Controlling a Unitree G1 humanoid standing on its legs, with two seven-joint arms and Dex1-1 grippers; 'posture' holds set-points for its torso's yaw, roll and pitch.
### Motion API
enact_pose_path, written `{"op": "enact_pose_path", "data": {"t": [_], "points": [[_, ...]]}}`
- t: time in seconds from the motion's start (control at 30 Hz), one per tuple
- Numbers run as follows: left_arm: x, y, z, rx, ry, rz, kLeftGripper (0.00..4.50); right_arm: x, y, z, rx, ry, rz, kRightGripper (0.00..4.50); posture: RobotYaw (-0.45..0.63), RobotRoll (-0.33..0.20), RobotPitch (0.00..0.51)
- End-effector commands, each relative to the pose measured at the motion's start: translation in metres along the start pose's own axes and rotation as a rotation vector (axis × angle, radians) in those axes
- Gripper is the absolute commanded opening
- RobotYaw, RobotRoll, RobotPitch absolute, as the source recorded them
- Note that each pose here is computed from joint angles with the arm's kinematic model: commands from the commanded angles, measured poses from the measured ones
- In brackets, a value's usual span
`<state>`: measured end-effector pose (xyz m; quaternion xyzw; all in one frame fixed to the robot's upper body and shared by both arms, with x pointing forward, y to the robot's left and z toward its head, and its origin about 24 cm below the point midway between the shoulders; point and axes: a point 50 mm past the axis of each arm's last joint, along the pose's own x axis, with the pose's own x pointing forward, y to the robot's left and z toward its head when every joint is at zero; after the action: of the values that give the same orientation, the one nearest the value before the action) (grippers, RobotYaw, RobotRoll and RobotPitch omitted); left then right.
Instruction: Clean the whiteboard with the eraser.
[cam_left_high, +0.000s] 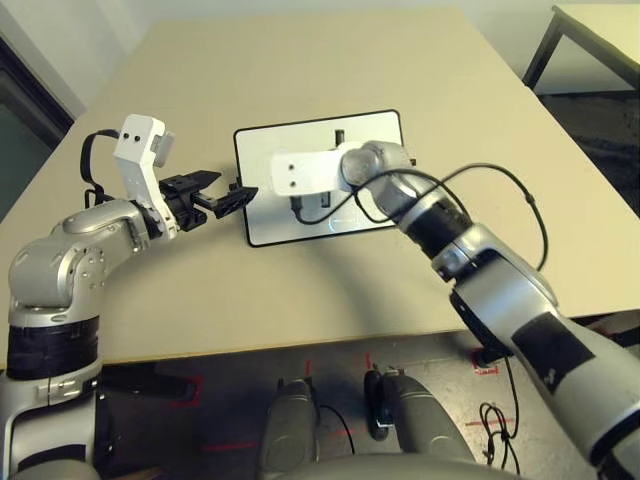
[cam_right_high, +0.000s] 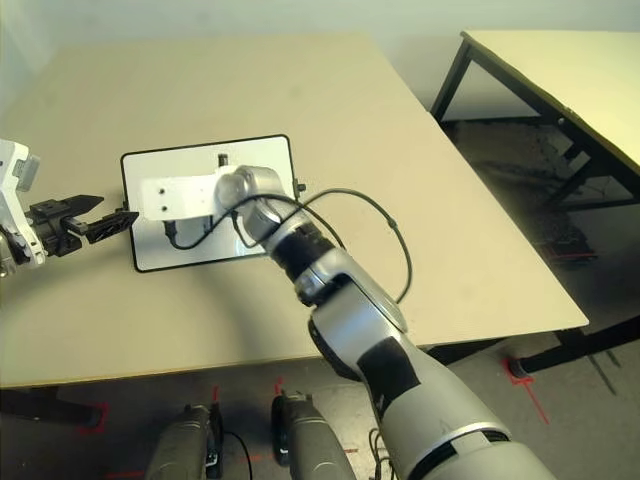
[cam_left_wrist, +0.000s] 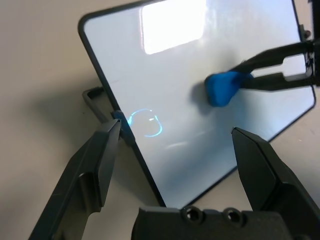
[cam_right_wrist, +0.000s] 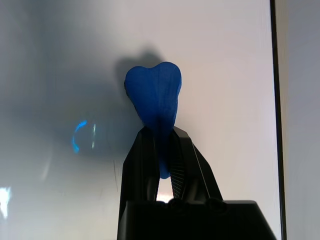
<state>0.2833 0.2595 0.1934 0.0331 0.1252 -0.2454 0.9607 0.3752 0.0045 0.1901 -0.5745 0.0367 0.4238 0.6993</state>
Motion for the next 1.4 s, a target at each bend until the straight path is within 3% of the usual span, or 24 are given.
{"op": "enact_pose_path", "data": {"t": [0.03,0.3,0.5,0.63,0.7,0.83,1.0,1.07,1.2,1.27,1.33,1.4], "points": [[0.004,0.000,0.001,0.012,0.005,-0.013,4.50,0.001,-0.006,-0.020,0.065,0.099,-0.019,0.26,0.05,0.000,0.152],[0.006,0.000,0.001,0.015,0.002,-0.020,4.50,0.005,-0.013,-0.009,0.071,0.077,-0.045,0.26,0.06,0.000,0.141],[0.005,0.000,0.000,0.014,0.003,-0.018,4.50,0.002,0.034,-0.010,0.019,0.054,0.129,0.26,0.06,0.000,0.141],[0.005,0.000,0.001,0.015,0.006,-0.017,4.50,-0.006,0.048,-0.012,0.010,0.063,0.159,0.26,0.06,0.000,0.140],[0.005,0.001,0.001,0.016,0.004,-0.017,4.50,-0.006,0.039,-0.011,0.034,0.062,0.126,0.26,0.06,0.000,0.138],[0.007,0.002,0.004,0.025,-0.012,-0.009,4.50,-0.011,0.001,0.000,0.131,0.017,0.002,0.26,0.06,0.000,0.138],[0.009,0.007,0.018,0.067,-0.141,0.058,4.50,-0.050,-0.064,0.015,0.389,-0.098,-0.158,0.26,0.07,0.000,0.137],[0.008,0.012,0.024,0.074,-0.226,0.115,4.50,-0.069,-0.085,0.009,0.500,-0.118,-0.231,0.26,0.07,0.000,0.135],[0.004,0.023,0.035,0.085,-0.408,0.227,4.50,-0.103,-0.110,-0.029,0.657,-0.067,-0.397,0.26,0.07,0.000,0.126],[0.002,0.029,0.035,0.073,-0.489,0.288,4.50,-0.118,-0.109,-0.067,0.791,0.017,-0.467,0.26,0.06,0.000,0.121],[0.000,0.039,0.029,0.070,-0.527,0.361,4.50,-0.128,-0.096,-0.113,0.924,0.138,-0.527,0.26,0.05,0.000,0.119],[-0.001,0.050,0.020,0.052,-0.539,0.425,4.50,-0.131,-0.079,-0.144,1.028,0.231,-0.548,0.26,0.04,0.000,0.117]]}}
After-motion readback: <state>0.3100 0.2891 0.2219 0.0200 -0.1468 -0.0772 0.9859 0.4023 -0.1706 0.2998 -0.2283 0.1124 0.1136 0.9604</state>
